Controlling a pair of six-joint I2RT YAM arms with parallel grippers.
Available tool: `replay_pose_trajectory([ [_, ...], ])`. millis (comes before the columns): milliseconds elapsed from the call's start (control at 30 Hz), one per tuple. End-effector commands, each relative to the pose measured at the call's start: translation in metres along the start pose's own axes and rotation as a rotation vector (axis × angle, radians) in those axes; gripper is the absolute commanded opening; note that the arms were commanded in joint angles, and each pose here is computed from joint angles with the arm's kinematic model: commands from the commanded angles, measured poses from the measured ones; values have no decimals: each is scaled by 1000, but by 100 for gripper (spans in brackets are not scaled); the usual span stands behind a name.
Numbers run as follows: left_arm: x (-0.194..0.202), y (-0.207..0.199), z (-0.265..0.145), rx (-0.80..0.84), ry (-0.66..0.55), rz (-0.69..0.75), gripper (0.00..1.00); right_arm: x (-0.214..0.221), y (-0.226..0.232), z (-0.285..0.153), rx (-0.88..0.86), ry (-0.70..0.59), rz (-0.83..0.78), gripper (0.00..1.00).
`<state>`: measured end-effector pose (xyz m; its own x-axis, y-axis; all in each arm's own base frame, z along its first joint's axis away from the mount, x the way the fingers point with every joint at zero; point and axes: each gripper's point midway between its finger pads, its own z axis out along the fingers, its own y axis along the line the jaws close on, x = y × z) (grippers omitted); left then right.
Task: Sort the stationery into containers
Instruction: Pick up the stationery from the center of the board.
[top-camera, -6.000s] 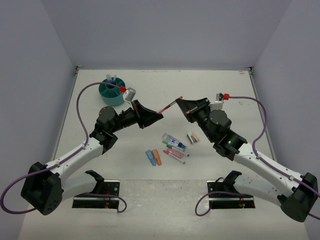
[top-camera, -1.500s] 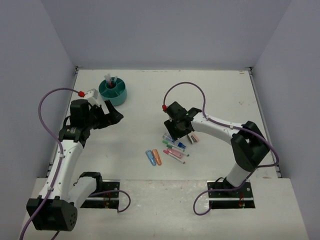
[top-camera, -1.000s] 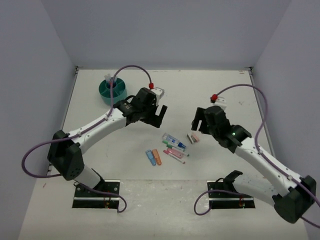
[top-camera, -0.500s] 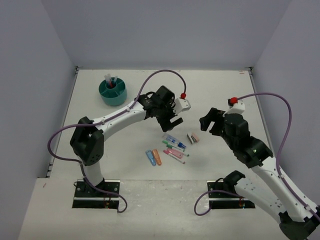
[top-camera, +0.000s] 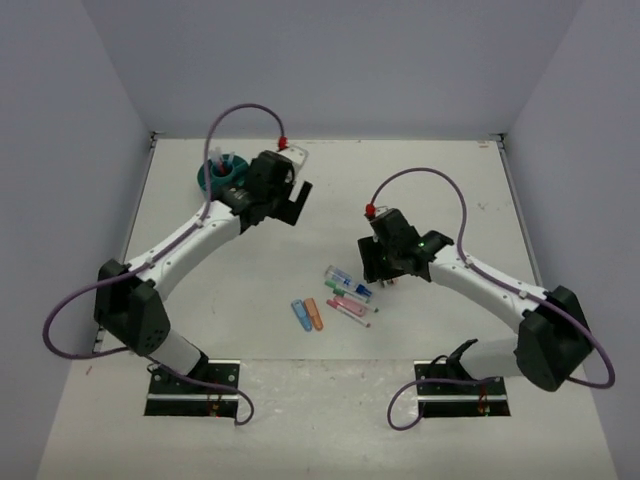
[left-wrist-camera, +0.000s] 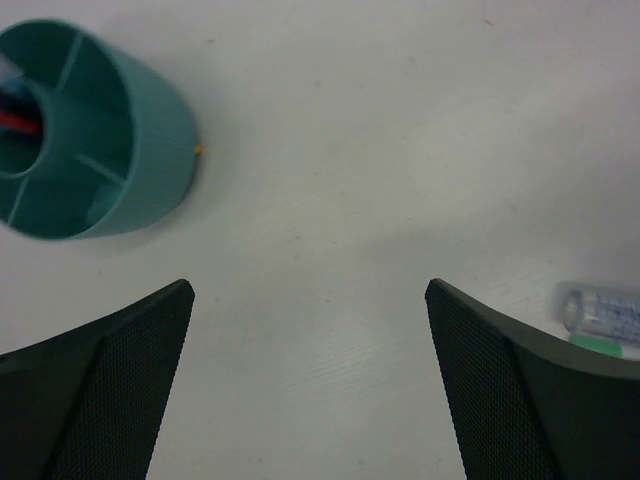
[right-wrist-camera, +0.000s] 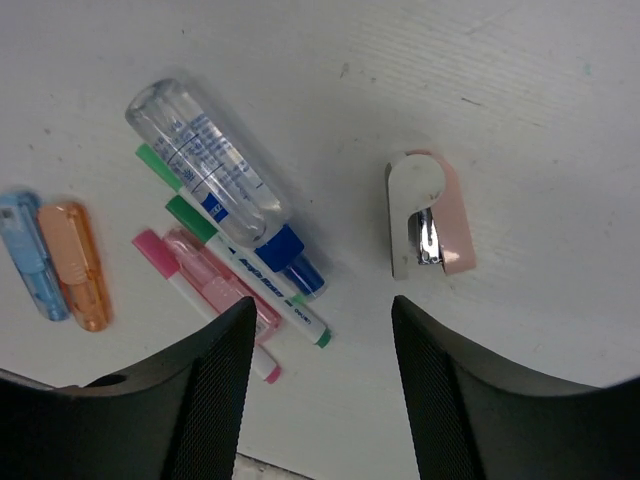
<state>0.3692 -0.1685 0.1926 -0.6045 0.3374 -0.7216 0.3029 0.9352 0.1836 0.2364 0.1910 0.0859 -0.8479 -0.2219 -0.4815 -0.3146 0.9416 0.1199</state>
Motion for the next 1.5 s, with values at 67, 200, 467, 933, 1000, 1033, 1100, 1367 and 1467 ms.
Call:
replay_pose_trajectory([
  [67, -3, 27, -36, -37, -91, -172, 100, -12, 22, 22, -8, 71, -186, 51],
  [200, 3, 25, -41, -15, -93, -165, 100, -3, 27, 32, -8, 116, -219, 47],
  [467, 5, 19, -43, 21, -101, -158, 100, 16, 22, 42, 13, 193, -248, 36],
  [933, 7, 4, -48, 125, -115, -116, 100, 15, 16, 69, 69, 237, -291, 33],
  [1000, 8, 2, -49, 139, -114, -112, 100, 12, 16, 72, 75, 237, -301, 33],
  [1033, 8, 0, -49, 147, -113, -107, 100, 12, 15, 74, 80, 242, -306, 32],
  [1100, 8, -2, -50, 164, -117, -103, 100, 10, 14, 77, 93, 240, -313, 26],
  [1367, -8, -19, -59, 275, -196, -76, 100, -24, 22, 49, 76, 143, -335, 0],
  [1467, -35, -24, -79, 335, -350, -73, 100, -31, 45, 20, -74, 145, -391, 0],
])
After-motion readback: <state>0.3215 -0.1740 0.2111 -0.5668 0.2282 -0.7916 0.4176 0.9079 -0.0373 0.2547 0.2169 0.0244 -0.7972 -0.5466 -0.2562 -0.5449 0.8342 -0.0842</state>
